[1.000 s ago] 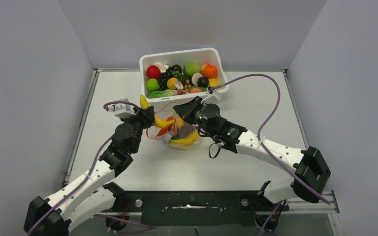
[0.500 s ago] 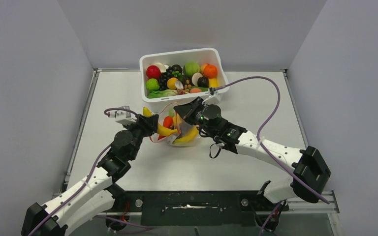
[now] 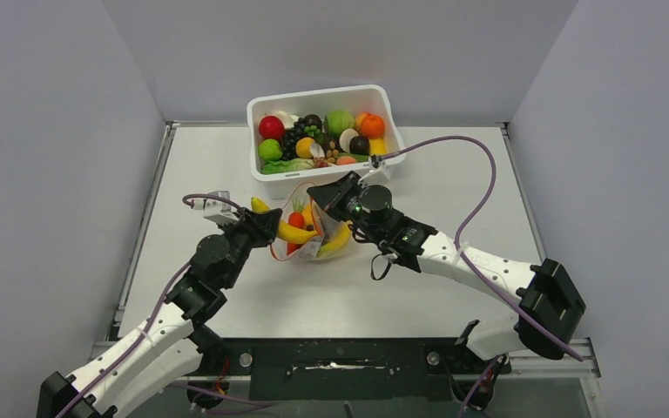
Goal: Place the food in the zip-top bag and seal the zipper
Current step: Place the fake fruit in the zipper food storage bag.
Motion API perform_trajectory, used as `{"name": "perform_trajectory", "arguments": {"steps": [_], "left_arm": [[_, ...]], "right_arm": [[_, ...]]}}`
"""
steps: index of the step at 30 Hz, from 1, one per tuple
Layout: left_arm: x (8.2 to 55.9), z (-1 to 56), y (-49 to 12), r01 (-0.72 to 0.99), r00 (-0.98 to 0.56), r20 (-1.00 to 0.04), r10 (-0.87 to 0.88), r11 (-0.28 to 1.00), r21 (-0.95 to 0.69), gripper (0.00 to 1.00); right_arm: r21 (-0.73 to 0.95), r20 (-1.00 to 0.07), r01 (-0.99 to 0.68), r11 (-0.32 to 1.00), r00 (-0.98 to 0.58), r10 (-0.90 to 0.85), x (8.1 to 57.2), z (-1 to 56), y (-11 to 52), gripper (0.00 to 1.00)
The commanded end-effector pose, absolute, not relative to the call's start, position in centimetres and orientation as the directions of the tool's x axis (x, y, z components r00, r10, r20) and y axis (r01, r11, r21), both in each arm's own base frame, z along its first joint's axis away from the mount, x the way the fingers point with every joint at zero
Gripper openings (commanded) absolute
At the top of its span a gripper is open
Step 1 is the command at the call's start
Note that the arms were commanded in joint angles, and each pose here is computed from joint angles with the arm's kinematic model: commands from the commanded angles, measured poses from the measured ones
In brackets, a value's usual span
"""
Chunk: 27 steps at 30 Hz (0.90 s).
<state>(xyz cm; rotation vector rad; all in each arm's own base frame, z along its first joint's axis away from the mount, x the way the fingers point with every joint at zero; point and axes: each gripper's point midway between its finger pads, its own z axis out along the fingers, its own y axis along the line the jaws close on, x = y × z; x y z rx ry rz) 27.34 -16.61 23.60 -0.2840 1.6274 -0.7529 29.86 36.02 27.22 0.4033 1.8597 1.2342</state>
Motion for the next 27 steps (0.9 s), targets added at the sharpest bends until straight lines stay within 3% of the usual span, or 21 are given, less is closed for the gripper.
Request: {"name": "perform_trajectory", "arguments": {"steps": [1, 10, 19, 27], "left_arm": [[27.0, 27.2, -15.5, 0.245, -0.129, -0.787, -0.604, 0.749, -0.615, 0.16], [28.8, 30.4, -12.1, 0.131, 0.071, -0.845, -0.530, 0.845, -0.519, 0.11], [31.4, 27.1, -12.0, 0.001, 0.080, -0.873, -0.481, 0.876, -0.482, 0.10], [30.8, 29.1, -9.4, -0.086, 0.177, -0.855, -0.488, 0.858, -0.507, 0.07]], "right_arm": [[0.906, -0.423, -0.256, 0.336, -0.537, 0.730, 30.0, 32.2, 35.6, 0.00], [0.928, -0.371, -0.249, 0.278, -0.529, 0.763, 31.5, 33.0, 36.2, 0.00], [0.927, -0.365, -0.280, 0.248, -0.527, 0.768, 32.2, 34.7, 38.4, 0.00], [0.938, -0.341, -0.243, 0.245, -0.544, 0.767, 32.4, 33.0, 38.6, 0.00]]}}
